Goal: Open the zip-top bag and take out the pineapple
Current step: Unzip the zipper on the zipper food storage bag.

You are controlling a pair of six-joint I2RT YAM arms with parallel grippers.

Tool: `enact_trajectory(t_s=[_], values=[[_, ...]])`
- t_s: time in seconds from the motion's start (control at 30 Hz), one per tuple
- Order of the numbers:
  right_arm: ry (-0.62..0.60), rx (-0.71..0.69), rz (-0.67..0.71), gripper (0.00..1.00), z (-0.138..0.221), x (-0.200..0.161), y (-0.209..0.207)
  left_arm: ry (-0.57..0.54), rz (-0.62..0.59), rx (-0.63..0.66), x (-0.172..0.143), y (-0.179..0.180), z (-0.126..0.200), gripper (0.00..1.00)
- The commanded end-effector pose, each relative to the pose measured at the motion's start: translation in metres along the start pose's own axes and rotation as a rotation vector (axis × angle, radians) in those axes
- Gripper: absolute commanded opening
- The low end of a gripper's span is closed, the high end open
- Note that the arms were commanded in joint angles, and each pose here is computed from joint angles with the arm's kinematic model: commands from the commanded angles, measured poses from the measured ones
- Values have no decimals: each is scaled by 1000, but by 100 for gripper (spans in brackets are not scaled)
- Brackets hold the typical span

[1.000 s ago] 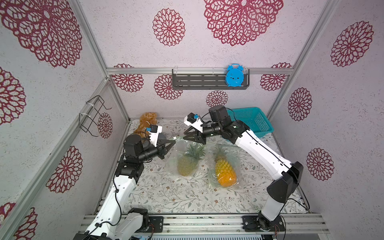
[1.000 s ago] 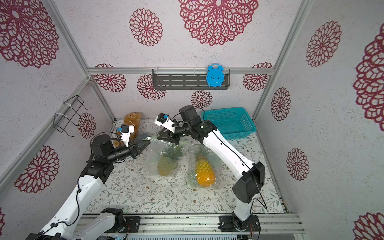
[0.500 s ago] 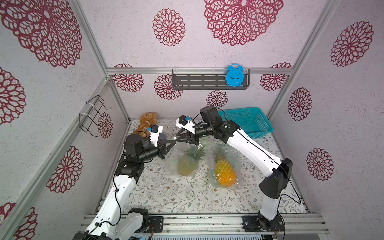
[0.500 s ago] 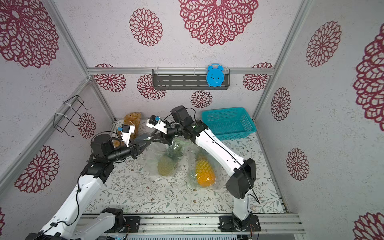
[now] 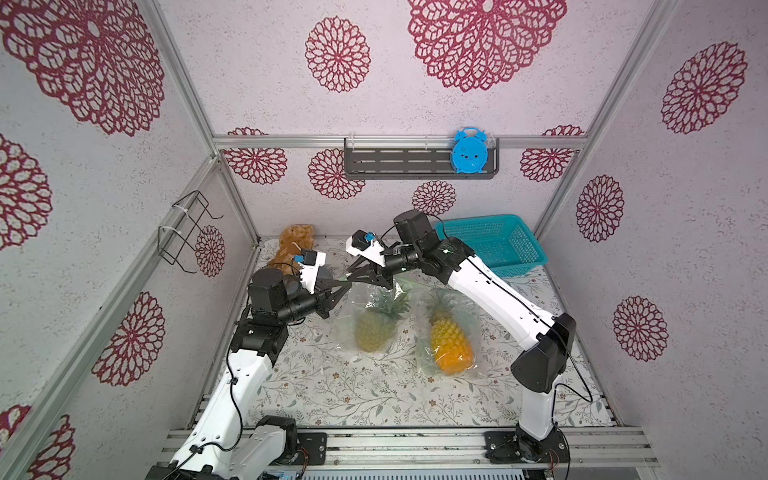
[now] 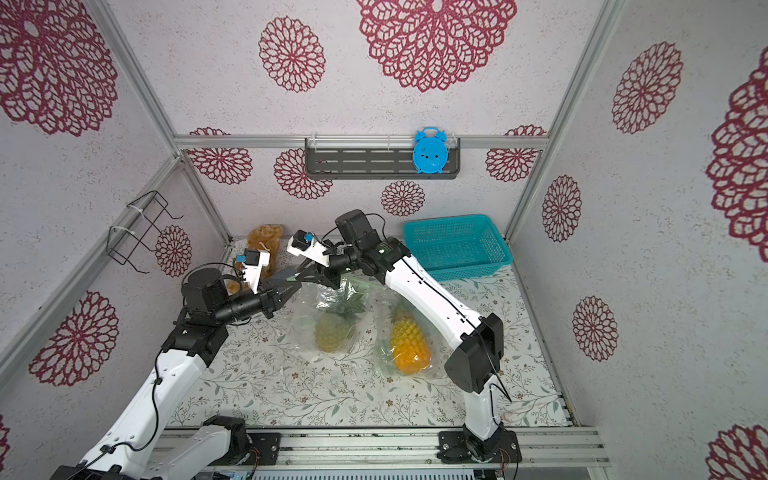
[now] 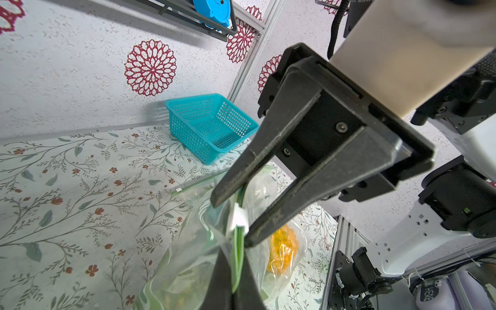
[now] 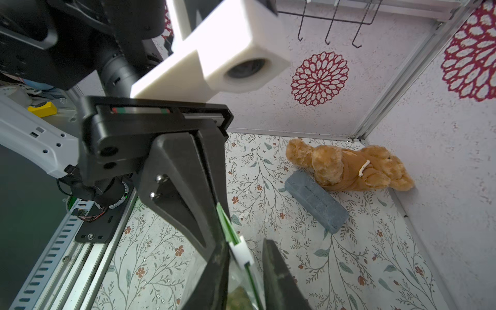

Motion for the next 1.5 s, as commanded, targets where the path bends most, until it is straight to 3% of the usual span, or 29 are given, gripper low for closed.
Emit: enact_trajectory(t_s=[0.0,0.13,0.43,0.73,1.47], values=[[-22,22,31,25,1,10,4,-17,-45,-17,9,-10,2,0],[-15,33,29,24,-1,8,4,-18,-49,-12,9,-10,3,0],[-3,41,25,8,-3,7,4,-24,-49,5,9,-9,4,0],[15,-5,21,1,0,7,0,-45,-55,64,8,-6,9,0],[107,-106,-48,0,17,-12,-12,-127,-62,213,5,2,23,0]])
Point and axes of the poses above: each gripper's point midway between its finger pads, its own z axis back along the fingers, its own y axis along the line the jaws close on, x = y × z, the point moved 7 cm from there along z, back along the fingers, and after that the axes turned 8 degrees about z, right-handed, at the moved point
